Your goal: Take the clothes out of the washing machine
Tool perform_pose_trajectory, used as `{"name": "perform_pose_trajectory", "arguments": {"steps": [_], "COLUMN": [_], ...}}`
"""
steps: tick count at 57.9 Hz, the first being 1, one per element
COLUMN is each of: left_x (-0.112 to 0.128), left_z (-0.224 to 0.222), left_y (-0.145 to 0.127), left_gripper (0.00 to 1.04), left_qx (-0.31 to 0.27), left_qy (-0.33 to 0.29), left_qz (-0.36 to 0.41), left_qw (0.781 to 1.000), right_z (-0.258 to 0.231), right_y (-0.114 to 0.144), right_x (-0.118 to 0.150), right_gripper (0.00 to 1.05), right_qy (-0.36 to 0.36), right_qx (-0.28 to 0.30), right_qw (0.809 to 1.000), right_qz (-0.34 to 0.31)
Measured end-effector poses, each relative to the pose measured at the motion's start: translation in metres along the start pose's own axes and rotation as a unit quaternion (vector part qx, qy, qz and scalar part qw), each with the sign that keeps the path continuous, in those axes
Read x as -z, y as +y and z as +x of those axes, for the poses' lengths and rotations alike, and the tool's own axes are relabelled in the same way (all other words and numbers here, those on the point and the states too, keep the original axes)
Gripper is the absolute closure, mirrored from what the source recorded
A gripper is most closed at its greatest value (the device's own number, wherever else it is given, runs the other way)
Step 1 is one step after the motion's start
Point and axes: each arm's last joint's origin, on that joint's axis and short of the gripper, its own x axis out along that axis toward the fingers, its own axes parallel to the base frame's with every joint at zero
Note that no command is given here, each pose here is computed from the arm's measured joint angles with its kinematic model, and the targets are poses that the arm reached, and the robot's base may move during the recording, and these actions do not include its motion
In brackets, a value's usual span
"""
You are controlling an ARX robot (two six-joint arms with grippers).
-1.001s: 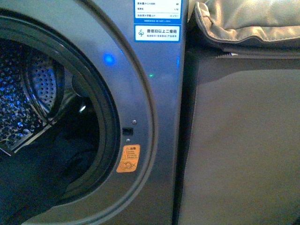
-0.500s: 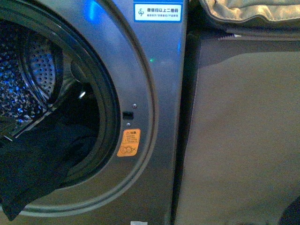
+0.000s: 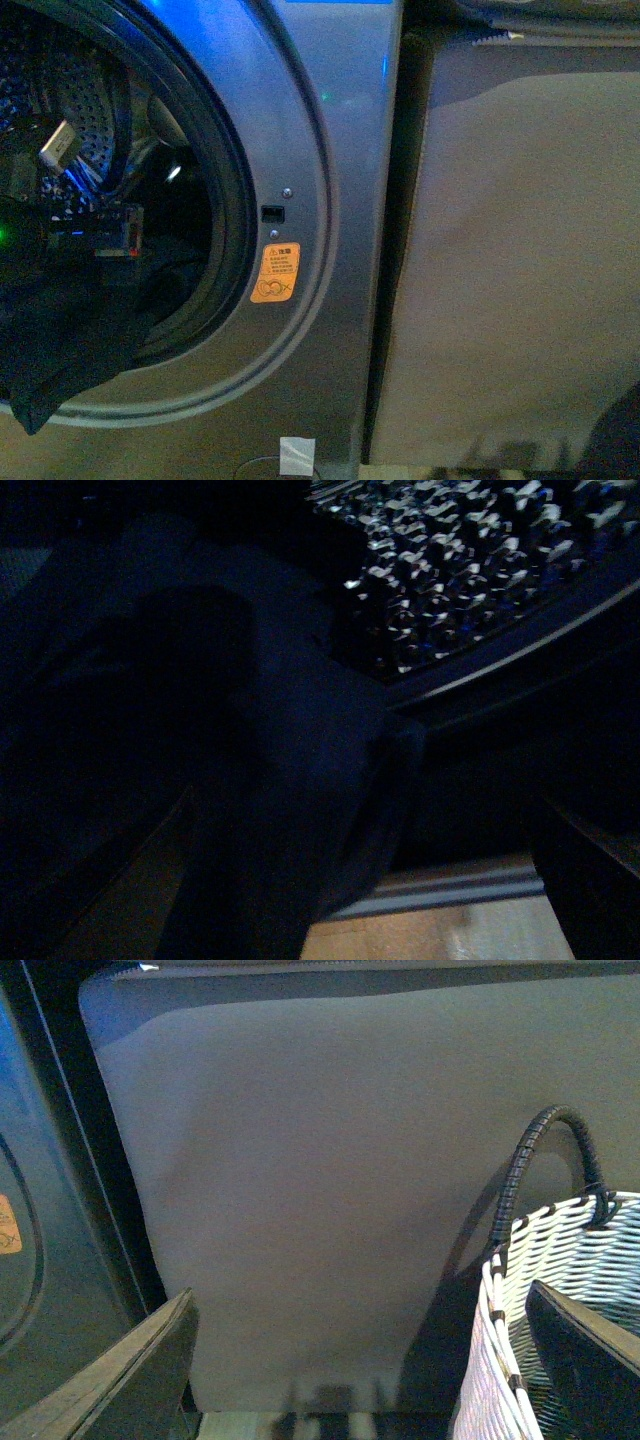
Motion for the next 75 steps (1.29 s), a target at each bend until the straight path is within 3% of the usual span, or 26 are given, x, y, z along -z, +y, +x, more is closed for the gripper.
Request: {"name": "perform_pose_trajectory", "arguments": {"steps": [20,38,75], "left_x": [-0.007,0.001,0.002], "left_z": [0.044,0.078,0.115], "left_y": [0.011,0.017,0.035], "left_gripper": [0.07,0.07,0.07], "left_qx": [-0.031,-0.039,-0.08], "left_qy": [0.033,0.077,0.113], "left_qz": [0.015,0.009,-0.004], "left_qw": [0.999,0.996,0.99], "right_z": [0.0,0.0,0.0], "right_y": [0.0,0.0,0.0], "right_x": [0.0,0.0,0.0], "right_gripper": [0.07,0.07,0.07], "right_qy": [0.0,0.0,0.0], "right_qx": [0.0,0.0,0.0], "right_qw": [1.0,1.0,1.0], "right_qz": [0.0,0.0,0.0]}}
